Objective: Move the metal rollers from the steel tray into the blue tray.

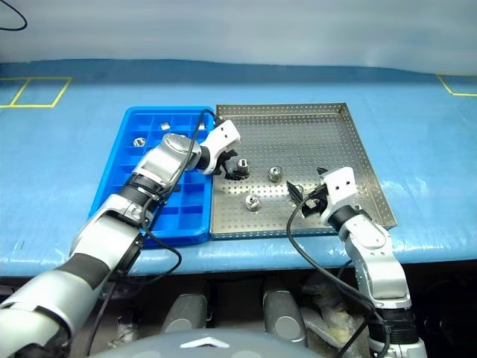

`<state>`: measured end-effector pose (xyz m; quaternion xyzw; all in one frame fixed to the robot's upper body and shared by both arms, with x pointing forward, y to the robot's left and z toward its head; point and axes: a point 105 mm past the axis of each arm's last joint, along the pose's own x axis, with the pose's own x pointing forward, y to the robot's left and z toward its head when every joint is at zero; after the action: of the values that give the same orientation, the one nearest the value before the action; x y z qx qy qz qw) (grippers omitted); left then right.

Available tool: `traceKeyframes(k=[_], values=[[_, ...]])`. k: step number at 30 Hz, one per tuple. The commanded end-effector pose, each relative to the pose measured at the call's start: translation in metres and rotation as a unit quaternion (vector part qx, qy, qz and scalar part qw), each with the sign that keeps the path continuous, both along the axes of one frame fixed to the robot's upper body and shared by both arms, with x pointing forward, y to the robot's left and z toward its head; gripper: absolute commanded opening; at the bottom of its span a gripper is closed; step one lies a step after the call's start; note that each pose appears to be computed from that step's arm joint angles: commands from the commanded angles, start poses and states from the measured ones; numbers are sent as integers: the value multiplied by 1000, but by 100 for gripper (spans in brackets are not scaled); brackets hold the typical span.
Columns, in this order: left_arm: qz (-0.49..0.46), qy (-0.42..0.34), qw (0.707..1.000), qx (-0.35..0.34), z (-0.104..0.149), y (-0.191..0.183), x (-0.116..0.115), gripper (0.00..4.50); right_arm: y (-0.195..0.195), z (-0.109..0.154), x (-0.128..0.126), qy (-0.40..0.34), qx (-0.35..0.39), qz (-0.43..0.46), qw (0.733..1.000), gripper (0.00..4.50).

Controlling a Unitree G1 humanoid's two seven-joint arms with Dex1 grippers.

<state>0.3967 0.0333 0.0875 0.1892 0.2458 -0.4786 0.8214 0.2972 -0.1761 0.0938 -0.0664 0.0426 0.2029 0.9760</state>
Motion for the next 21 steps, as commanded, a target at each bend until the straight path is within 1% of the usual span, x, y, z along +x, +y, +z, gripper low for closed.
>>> traceKeyframes(k=[1, 4, 7, 8, 11, 15, 16, 18, 19, 21], values=[[-2, 35, 999, 0, -21, 0, -9, 296, 1, 14, 0, -31, 1, 0, 1000, 450], [-8, 43, 999, 27, -34, 4, -14, 195, -1, 15, -1, -33, 4, -7, 999, 450], [-1, 34, 999, 35, -35, 5, -13, 90, -1, 15, 0, -33, 5, -8, 999, 450], [5, 26, 999, 38, -35, 6, -11, 79, -1, 15, 0, -33, 5, -8, 999, 450], [12, 6, 999, 40, -31, 8, -7, 79, 0, 16, 1, -34, 5, -8, 999, 450], [41, -26, 999, 2, -12, 11, 1, 79, 1, 17, 2, -37, 6, -8, 999, 450], [61, -45, 997, -15, -3, 13, 5, 79, 0, 18, 2, -37, 6, -8, 999, 450], [120, -93, 984, -90, 29, 19, 16, 79, 0, 18, 3, -37, 7, -9, 999, 450], [147, -115, 975, -124, 43, 24, 19, 79, 0, 17, 3, -37, 8, -9, 999, 450], [212, -185, 944, -173, 76, 44, 24, 79, 2, 16, 4, -33, 8, -6, 999, 450]])
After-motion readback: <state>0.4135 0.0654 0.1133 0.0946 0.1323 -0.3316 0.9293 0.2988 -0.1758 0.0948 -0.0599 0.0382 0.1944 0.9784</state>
